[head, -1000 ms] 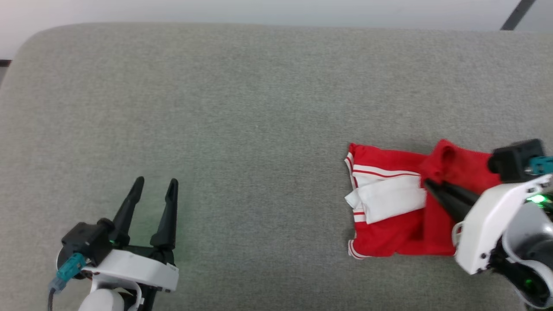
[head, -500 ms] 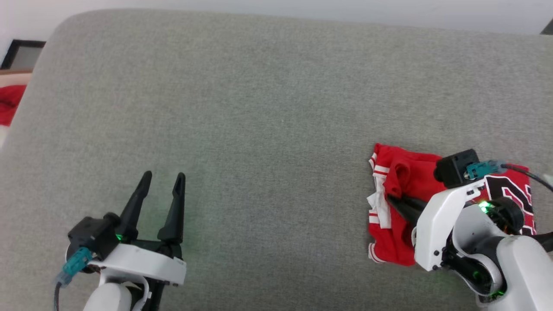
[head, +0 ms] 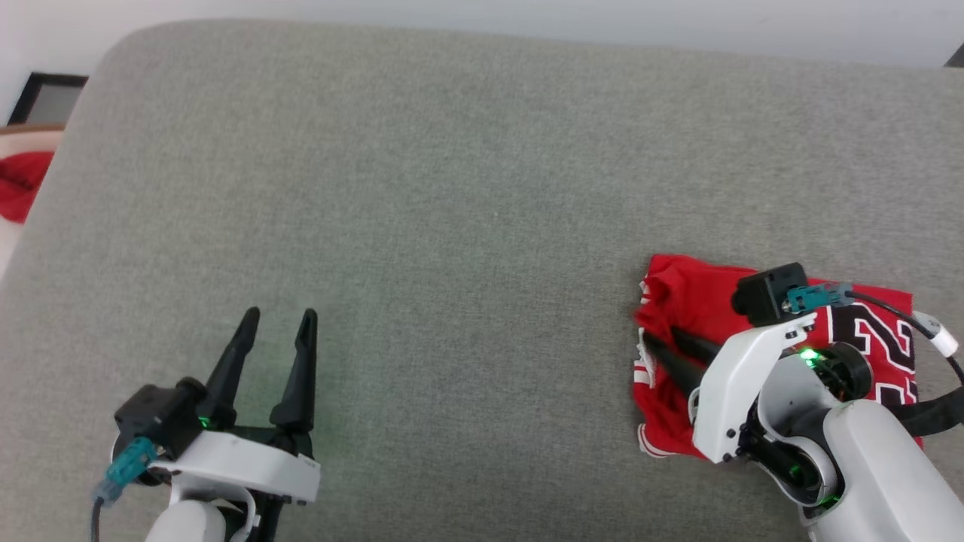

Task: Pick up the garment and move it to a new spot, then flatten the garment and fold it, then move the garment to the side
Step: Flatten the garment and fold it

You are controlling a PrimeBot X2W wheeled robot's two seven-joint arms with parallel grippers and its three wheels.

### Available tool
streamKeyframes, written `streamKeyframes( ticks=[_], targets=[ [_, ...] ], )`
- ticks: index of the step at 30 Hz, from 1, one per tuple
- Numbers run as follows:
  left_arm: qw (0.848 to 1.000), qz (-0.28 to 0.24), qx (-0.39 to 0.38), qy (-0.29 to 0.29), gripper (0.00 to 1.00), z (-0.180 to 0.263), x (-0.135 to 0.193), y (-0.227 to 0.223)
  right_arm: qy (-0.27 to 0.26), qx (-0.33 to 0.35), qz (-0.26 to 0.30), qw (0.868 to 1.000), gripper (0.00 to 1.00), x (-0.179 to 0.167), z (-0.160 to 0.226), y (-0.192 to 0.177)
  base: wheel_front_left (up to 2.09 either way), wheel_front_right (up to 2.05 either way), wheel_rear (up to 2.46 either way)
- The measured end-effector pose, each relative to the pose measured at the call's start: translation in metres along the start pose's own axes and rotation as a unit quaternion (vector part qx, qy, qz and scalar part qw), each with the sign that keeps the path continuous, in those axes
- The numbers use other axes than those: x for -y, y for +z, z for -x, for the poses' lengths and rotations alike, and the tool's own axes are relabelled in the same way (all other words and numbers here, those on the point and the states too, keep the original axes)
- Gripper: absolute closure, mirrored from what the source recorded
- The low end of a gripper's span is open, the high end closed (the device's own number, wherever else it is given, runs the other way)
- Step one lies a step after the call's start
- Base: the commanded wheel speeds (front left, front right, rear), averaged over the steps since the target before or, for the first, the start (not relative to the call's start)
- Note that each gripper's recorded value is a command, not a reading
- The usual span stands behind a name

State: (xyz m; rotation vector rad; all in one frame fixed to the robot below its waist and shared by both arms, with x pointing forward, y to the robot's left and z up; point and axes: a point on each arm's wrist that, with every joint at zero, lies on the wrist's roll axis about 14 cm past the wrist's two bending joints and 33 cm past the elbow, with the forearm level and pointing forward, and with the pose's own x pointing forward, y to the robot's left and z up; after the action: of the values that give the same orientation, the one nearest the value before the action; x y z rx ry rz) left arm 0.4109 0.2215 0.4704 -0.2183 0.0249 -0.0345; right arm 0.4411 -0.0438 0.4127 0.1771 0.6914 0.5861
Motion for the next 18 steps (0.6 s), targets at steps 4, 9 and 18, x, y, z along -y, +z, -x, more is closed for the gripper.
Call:
streamKeyframes(
  ticks=[4, 9, 18],
  targets=[
    [1.0, -0.001, 0.003, -0.007, 0.0, 0.003, 0.006, 0.002, 0.002, 0.019, 0.003, 1.0, 0.0, -0.001, 0.013, 0.011, 0.0, 0.0, 0.0],
    [1.0, 0.002, 0.005, -0.019, 0.0, 0.006, 0.014, 0.004, -0.02, 0.049, 0.016, 0.998, 0.0, 0.014, 0.042, 0.028, 0.0, 0.0, 0.0],
    [0.999, 0.004, 0.006, -0.052, 0.0, 0.002, 0.036, 0.004, -0.094, 0.134, 0.022, 0.986, 0.0, 0.057, 0.106, 0.051, 0.0, 0.0, 0.0]
  ],
)
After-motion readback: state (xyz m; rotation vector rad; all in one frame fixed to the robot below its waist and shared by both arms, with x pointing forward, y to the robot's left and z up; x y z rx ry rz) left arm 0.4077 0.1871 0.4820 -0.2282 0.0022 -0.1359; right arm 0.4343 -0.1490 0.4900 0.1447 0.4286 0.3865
